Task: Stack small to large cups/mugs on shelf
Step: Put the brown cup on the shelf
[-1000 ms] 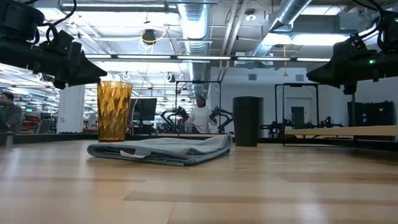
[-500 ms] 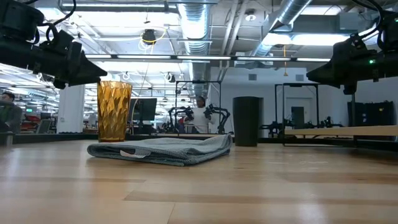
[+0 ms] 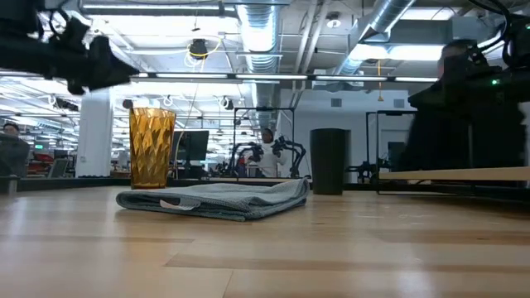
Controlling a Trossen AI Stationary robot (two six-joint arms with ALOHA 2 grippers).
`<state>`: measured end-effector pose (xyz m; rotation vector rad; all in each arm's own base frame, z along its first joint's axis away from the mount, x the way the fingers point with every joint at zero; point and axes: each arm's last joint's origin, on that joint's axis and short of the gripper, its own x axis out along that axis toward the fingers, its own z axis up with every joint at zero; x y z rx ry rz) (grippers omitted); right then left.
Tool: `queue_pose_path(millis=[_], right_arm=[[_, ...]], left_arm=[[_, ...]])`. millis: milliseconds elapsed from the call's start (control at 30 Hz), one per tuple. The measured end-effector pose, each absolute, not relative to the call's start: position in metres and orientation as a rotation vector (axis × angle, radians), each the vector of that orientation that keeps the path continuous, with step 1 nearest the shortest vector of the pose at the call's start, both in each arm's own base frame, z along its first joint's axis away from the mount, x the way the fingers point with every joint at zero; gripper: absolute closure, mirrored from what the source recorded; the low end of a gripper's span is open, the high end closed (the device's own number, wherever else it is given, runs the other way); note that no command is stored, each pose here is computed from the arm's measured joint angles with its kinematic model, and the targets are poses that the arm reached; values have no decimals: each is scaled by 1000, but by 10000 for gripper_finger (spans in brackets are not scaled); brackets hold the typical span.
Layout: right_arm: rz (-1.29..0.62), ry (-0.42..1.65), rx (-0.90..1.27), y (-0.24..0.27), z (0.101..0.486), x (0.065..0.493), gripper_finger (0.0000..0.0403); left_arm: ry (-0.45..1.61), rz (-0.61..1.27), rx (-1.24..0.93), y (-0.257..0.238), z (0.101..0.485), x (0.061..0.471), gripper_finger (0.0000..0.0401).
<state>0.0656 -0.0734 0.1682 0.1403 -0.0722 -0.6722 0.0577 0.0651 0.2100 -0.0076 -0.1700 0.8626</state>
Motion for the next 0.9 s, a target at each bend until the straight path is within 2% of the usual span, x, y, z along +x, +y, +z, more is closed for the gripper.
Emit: queue_pose_path(millis=[100,200,600,733,900], right_arm=[[-672,-72,140,-73,168,66,290],[-672,-73,140,-73,168,66,290],[-676,-72,131,-73,168,65,290],[-676,-76,128,-73,169,65,290],[-678,-166,85,-72,187,63,290]], left_arm=[[-224,907,-12,61,229,52,160],[-196,886,-28,58,245,50,160],[224,877,-122,86,313,76,160],[365,940,-115,99,330,85,160],[439,953,-110,110,344,94,160]])
